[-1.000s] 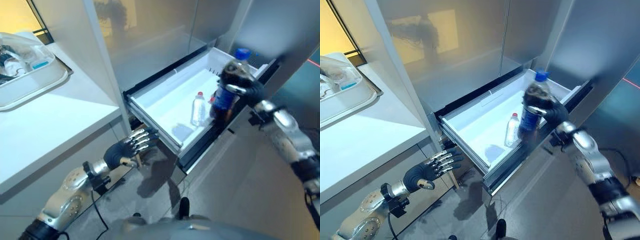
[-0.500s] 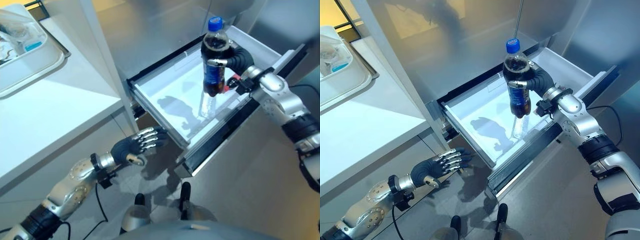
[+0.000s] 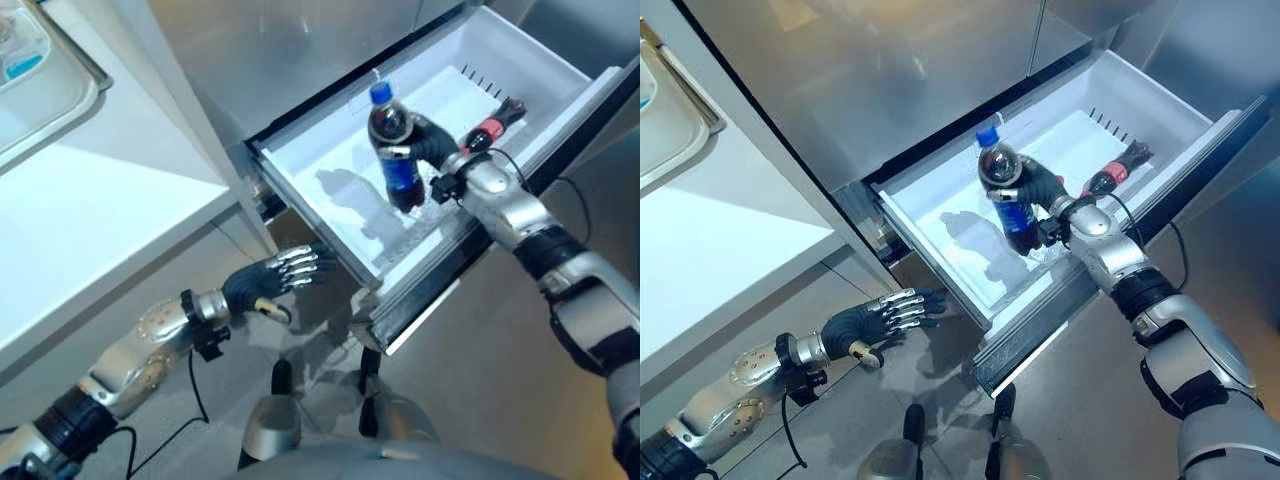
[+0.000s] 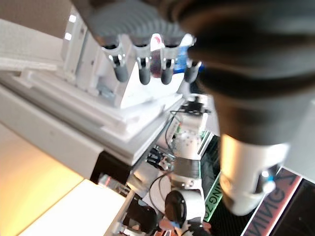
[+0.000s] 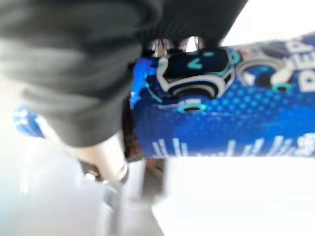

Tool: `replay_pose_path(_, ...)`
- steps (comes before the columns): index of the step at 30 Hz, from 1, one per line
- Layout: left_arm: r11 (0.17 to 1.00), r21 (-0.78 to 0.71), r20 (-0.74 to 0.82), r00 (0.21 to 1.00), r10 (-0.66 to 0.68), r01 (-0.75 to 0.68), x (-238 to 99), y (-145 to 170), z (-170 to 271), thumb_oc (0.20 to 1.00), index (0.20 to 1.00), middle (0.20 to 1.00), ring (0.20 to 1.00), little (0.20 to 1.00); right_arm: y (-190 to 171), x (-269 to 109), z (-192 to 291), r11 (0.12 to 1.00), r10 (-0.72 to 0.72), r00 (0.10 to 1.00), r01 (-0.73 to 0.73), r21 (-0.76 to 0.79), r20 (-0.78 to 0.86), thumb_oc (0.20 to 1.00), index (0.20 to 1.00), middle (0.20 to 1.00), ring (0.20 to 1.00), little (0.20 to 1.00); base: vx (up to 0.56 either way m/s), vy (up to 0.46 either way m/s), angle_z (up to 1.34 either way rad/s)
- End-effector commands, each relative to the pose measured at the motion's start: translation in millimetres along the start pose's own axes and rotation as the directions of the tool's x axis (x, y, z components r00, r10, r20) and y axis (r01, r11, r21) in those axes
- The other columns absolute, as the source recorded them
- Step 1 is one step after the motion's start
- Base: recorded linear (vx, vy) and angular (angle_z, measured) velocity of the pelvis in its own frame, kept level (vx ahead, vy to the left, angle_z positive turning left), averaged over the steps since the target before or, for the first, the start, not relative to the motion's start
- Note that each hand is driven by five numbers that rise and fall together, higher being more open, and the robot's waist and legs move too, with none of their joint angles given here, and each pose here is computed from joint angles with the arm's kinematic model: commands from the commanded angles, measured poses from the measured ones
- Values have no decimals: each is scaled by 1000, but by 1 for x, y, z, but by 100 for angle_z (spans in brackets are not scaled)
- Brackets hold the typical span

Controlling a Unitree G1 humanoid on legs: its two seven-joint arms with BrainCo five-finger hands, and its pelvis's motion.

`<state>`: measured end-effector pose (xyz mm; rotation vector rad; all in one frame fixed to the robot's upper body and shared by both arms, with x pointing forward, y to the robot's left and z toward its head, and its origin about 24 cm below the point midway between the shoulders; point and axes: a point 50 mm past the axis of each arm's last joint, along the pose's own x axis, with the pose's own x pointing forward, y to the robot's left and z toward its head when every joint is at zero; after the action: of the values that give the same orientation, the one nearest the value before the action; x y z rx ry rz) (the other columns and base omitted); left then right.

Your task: Take the drinks into the refrigerator

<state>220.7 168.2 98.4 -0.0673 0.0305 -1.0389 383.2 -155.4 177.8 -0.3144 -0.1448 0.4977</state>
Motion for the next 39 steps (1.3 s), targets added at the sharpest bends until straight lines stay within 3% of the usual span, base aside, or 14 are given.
replay_pose_path(1, 990, 60, 54, 990, -134, 130, 8, -25, 15, 1000, 1000, 1000, 1000, 1000, -12, 14, 78, 996, 1, 965, 21, -81, 264, 200, 200, 200, 200, 200, -23, -25, 5)
replay_pose_path(13, 973, 173, 45, 985, -166, 156, 13, -25, 32, 1000, 1000, 1000, 1000, 1000, 21, 30, 56, 977, 111, 985, -82, -198, 136, 200, 200, 200, 200, 200, -23, -11, 6)
replay_pose_path(24, 973, 212, 12, 995, -98, 94, 8, -19, 36, 1000, 1000, 1000, 1000, 1000, 43, 63, 55, 931, 92, 996, -90, -355, -10, 200, 200, 200, 200, 200, -30, -9, -1)
replay_pose_path(39, 973, 228, 30, 999, -27, 20, 3, -16, 37, 1000, 1000, 1000, 1000, 1000, 45, 70, 32, 839, 5, 988, -87, -537, -151, 200, 200, 200, 200, 200, -2, -3, -1)
